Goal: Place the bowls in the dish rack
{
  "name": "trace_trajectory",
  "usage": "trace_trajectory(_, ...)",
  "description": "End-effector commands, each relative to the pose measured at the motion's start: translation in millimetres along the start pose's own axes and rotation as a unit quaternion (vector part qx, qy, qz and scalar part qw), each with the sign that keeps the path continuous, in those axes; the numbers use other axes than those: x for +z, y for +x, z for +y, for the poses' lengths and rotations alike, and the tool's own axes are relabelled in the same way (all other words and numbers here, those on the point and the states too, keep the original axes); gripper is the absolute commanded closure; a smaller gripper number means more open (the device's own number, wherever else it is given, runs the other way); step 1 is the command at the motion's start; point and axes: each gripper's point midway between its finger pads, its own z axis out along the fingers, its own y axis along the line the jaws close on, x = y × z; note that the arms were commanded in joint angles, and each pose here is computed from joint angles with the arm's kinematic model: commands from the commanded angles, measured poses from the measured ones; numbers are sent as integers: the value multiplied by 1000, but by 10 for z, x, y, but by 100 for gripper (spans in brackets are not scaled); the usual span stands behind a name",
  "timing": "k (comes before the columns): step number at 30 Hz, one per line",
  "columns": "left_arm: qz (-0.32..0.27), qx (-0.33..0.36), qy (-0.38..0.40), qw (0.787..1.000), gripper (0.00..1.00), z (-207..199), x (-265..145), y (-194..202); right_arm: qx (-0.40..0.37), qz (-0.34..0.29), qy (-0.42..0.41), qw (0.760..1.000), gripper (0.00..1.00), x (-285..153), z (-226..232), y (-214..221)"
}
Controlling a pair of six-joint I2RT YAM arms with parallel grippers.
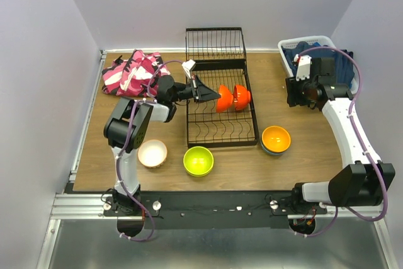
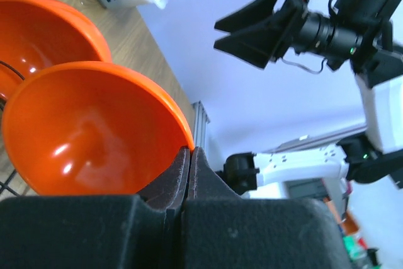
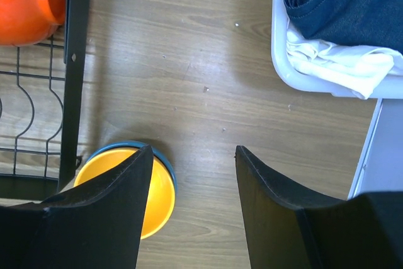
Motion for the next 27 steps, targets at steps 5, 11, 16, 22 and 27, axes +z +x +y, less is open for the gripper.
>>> trace_trajectory(5, -46, 6, 48, 998, 100, 4, 131, -313, -8, 24, 22, 999, 37, -31, -113, 39)
trace_trajectory(11, -43, -8, 39, 998, 100, 221, 213, -325, -12, 27, 22, 999, 37, 4, -124, 26)
trace_trajectory(16, -39, -18, 33, 999, 100, 356, 282, -295, -14, 33, 20, 999, 37, 33, -122, 26)
trace_trajectory(22, -29, -21, 36, 999, 100, 428, 412, -265, -15, 37, 32, 999, 37, 59, -173, 12)
trace_trajectory(27, -20, -30, 47, 998, 100, 440, 538, -188, -16, 41, 31, 999, 37, 75, -174, 20)
